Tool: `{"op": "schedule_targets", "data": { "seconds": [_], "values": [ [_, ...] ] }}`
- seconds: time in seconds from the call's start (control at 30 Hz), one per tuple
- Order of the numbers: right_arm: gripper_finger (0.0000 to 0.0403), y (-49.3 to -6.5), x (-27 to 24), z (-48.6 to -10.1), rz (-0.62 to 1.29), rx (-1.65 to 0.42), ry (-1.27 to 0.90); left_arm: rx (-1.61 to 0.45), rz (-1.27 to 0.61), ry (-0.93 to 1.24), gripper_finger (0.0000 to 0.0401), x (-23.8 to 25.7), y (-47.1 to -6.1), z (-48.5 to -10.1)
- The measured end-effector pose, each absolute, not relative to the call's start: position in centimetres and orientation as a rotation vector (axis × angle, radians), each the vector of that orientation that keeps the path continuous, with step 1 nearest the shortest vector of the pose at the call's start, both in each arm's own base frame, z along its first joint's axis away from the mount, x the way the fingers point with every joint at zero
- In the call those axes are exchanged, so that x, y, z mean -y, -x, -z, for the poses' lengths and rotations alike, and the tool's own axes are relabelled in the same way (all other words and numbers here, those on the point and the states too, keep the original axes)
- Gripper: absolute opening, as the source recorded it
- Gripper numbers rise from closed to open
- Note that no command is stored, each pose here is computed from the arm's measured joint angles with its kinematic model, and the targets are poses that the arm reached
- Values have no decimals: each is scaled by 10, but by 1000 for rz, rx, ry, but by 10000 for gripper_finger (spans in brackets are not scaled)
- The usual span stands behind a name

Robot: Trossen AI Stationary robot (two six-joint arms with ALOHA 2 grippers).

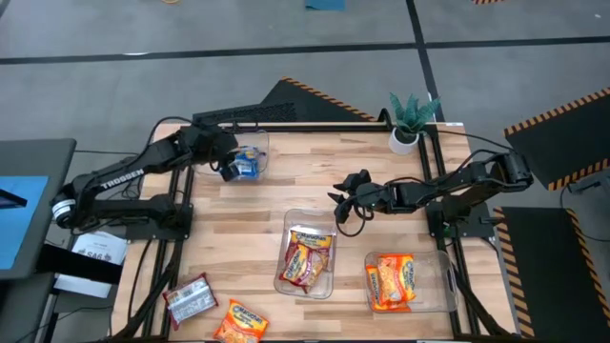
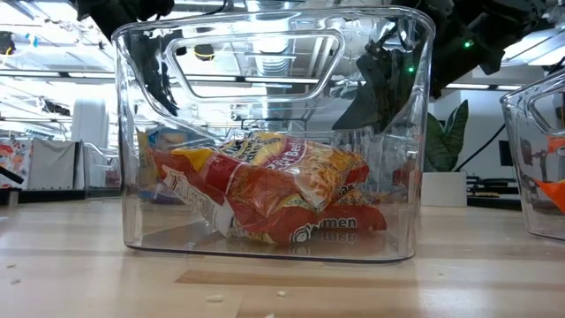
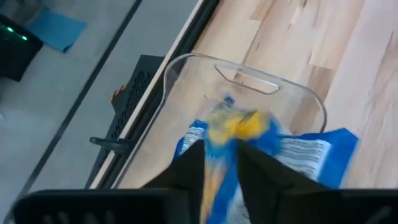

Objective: Sort Maruchan noodles
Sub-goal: Put the blue noodle pack into the top transparent bin, then put the red noodle pack into the middle transparent bin

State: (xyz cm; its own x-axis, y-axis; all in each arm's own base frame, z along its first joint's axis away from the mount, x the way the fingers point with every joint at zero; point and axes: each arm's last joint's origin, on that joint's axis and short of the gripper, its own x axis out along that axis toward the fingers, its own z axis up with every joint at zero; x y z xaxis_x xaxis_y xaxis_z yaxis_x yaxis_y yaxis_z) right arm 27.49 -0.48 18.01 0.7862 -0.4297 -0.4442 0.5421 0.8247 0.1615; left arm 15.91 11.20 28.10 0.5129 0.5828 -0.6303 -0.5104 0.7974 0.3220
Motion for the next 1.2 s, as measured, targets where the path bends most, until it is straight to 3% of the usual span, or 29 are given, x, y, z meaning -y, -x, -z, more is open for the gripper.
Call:
{"op": "schedule_targets", "data": {
  "seconds": [0.2, 0.3, 0.53, 0.77, 1.03, 1.2],
  "values": [
    [182, -275, 5, -180, 531, -403, -290, -677, -664, -48, 159, -105, -150, -297],
    [182, -275, 5, -180, 531, -401, -291, -530, -542, 18, 178, -98, -148, -306],
    [182, -275, 5, -181, 531, -400, -291, -211, -138, 99, 183, -80, -153, -288],
    [182, -275, 5, -181, 532, -398, -292, -109, -50, 111, 183, -61, -145, -249],
    [182, -278, 11, -190, 529, -316, -261, -30, 76, 77, 183, -37, -136, -253],
    [182, -283, 25, -219, 561, -219, -242, -43, 121, 58, 183, -25, -137, -252]
  ]
}}
